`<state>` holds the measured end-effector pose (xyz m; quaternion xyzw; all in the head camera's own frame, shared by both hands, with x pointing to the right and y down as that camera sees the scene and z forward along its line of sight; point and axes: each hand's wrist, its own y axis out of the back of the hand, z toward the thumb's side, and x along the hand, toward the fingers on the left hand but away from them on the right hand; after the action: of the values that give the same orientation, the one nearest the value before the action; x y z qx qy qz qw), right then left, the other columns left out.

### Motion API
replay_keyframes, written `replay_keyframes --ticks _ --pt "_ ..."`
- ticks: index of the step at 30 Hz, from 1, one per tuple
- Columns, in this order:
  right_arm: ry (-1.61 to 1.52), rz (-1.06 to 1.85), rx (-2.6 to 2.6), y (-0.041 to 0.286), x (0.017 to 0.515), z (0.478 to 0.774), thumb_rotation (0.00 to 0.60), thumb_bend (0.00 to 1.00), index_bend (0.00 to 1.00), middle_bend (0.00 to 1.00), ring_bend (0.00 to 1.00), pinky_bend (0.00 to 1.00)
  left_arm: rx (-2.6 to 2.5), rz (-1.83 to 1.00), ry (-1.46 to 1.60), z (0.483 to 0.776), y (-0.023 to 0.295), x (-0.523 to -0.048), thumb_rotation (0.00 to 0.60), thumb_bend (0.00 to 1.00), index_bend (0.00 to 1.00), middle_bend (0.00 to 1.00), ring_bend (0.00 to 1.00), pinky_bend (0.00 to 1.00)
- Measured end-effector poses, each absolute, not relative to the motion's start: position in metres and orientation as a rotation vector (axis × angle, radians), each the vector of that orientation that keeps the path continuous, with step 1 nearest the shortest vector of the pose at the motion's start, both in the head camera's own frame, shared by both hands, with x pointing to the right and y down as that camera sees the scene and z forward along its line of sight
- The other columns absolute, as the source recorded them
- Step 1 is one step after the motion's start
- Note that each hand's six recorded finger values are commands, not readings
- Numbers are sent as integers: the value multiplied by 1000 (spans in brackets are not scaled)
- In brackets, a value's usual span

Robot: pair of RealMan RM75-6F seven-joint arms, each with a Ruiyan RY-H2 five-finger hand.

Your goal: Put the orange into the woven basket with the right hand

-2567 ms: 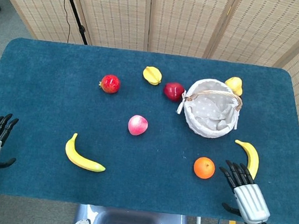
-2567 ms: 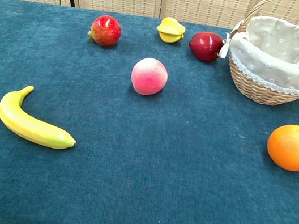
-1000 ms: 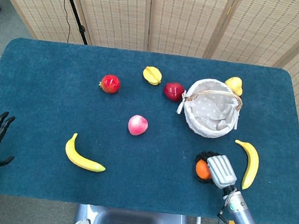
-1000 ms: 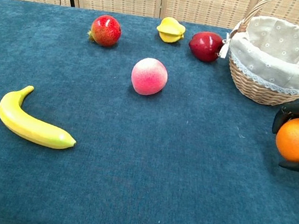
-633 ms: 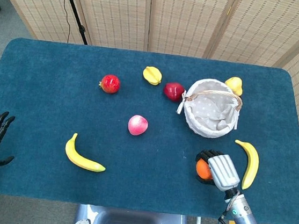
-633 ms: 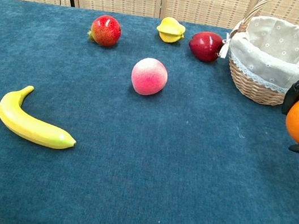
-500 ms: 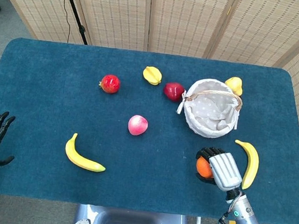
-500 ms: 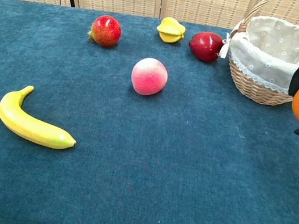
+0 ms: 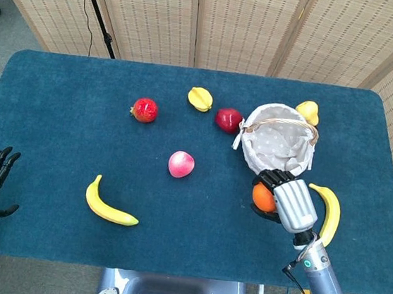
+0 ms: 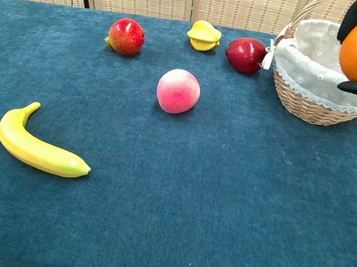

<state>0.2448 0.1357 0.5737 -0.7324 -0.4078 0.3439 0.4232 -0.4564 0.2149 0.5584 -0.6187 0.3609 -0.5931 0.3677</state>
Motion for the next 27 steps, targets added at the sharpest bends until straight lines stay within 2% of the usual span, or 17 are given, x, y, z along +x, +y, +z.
replay_keyframes --ticks 11,21,24,27 --pt "-965 883 -1897 92 206 597 600 388 701 618 680 720 -1596 -1527 929 560 214 -458 600 66 0 0 0 0" --pt "-988 925 -1904 57 202 616 600 388 706 611 652 683 -1607 -1532 924 562 215 -458 600 65 0 0 0 0" --pt "-1002 928 -1898 47 203 618 600 367 663 532 566 543 -1615 -1536 916 564 216 -457 600 65 0 0 0 0" --pt "-1005 935 -1889 40 205 621 600 254 585 415 429 348 -1617 -1537 914 565 216 -457 600 66 0 0 0 0"
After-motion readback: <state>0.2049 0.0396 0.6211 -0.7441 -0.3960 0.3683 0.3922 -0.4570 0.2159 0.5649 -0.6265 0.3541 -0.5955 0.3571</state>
